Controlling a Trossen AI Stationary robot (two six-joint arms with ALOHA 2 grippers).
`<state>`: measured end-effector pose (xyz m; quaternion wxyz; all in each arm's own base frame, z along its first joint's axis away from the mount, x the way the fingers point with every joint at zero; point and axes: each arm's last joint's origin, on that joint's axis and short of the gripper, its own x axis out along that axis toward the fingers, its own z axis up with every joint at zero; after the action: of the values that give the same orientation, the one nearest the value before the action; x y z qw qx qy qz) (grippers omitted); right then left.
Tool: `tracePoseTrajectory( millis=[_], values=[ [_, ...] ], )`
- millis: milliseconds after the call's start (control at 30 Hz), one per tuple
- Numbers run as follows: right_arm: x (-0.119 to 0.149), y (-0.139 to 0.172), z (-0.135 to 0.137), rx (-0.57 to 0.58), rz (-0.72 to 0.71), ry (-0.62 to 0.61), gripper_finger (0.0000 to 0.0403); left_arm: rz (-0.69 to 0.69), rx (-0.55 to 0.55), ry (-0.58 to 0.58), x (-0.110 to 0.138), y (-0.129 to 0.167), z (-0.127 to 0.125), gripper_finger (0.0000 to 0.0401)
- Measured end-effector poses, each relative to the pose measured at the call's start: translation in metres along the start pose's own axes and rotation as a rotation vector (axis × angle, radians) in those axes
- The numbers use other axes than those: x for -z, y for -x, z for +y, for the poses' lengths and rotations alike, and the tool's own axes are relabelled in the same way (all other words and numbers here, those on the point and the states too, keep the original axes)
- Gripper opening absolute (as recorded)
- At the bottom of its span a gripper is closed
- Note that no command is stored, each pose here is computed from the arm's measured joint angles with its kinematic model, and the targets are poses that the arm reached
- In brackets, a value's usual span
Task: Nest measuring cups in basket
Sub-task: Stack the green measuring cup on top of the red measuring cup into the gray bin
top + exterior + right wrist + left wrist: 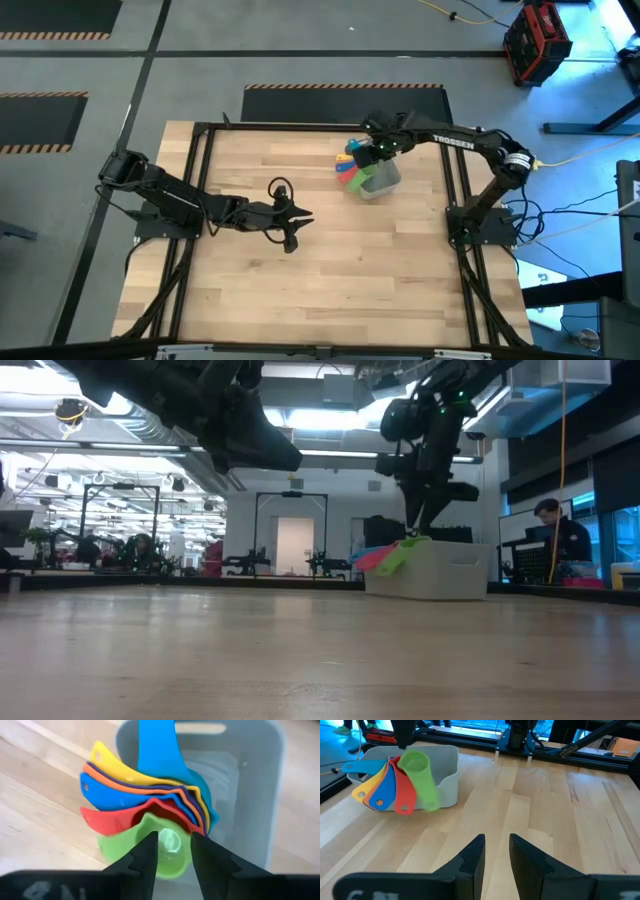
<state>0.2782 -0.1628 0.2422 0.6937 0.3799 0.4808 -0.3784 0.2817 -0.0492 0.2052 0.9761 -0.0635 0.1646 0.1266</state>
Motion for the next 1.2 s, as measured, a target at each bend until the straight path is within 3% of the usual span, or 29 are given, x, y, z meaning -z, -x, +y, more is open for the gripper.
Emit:
tracePoseTrajectory(
  millis=[233, 367, 667, 833, 1000, 1200],
  values=[
    [0.004, 0.029, -0.003, -0.019, -0.081, 0.048, 0.0123, 0.000, 0.000, 0.000, 0.000, 0.000, 0.000, 0.0081],
    [0.011, 0.036, 0.003, -0.027, -0.098, 0.186, 0.0122, 0.000, 0.000, 0.000, 0.000, 0.000, 0.000, 0.0081],
    [0.047, 0.022, 0.037, -0.082, -0.064, 0.566, 0.0121, 0.000, 0.000, 0.000, 0.000, 0.000, 0.000, 0.0081],
    [0.051, 0.016, 0.054, -0.219, -0.163, 0.626, 0.0121, 0.000, 0.000, 0.000, 0.000, 0.000, 0.000, 0.0082],
    [0.057, -0.002, 0.057, -0.384, -0.139, 0.651, 0.0122, 0.000, -0.001, 0.000, 0.000, 0.000, 0.000, 0.0082],
    [0.067, -0.016, 0.049, -0.383, -0.105, 0.755, 0.0122, -0.008, -0.007, 0.006, -0.001, -0.001, 0.002, 0.0082]
  ],
)
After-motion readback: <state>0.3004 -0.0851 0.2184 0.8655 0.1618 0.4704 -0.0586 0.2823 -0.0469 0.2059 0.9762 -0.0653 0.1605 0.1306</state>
